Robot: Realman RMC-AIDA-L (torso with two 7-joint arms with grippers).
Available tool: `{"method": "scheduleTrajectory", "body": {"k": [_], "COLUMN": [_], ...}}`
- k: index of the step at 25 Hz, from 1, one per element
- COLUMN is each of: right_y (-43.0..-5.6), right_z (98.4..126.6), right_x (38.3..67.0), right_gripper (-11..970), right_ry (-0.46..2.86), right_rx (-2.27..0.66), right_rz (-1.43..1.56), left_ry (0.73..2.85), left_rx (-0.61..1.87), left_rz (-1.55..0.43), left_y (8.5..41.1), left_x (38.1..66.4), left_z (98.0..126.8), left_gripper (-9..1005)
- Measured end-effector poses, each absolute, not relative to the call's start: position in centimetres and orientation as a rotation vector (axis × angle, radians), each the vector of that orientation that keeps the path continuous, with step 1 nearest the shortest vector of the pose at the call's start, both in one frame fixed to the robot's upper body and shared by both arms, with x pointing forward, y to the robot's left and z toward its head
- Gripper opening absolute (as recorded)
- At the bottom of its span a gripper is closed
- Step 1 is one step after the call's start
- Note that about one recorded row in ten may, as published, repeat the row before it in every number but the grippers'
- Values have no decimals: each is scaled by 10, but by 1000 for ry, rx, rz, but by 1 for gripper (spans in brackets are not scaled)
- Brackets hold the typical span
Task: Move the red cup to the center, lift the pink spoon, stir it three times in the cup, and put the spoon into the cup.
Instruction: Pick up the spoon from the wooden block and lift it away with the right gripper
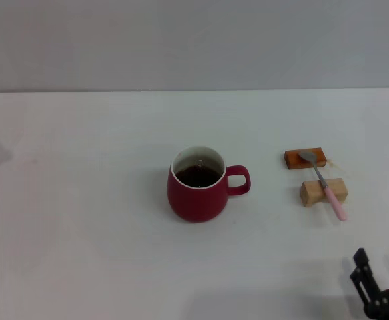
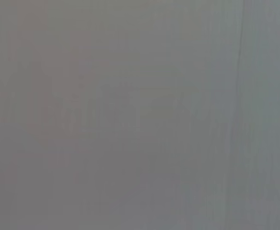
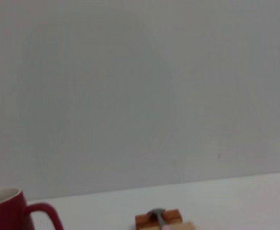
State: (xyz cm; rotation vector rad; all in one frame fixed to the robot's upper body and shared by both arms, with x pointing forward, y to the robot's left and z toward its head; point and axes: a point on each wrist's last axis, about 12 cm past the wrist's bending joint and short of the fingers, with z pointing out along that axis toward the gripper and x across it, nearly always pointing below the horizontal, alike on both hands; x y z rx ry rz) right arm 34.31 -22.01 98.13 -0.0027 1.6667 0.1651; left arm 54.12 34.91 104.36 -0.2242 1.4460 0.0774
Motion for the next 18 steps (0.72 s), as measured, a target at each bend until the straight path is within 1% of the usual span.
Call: {"method": "scheduleTrajectory", "body": {"k": [7,18], "right_y": [-220,-219], "right_z": [977,977], "right_x": [349,369], "right_gripper": [725,725], "right_ry": [1692,1685], "right_rx": [-38,-97], "right_rz": [175,186], "left_ry": [1437,1428], "left_rx": [-226,-222], "left_rz": [78,68], "left_y": [350,348], "left_x": [539,539], "left_z": [1044,1045], "left_gripper": [-2,-2]}}
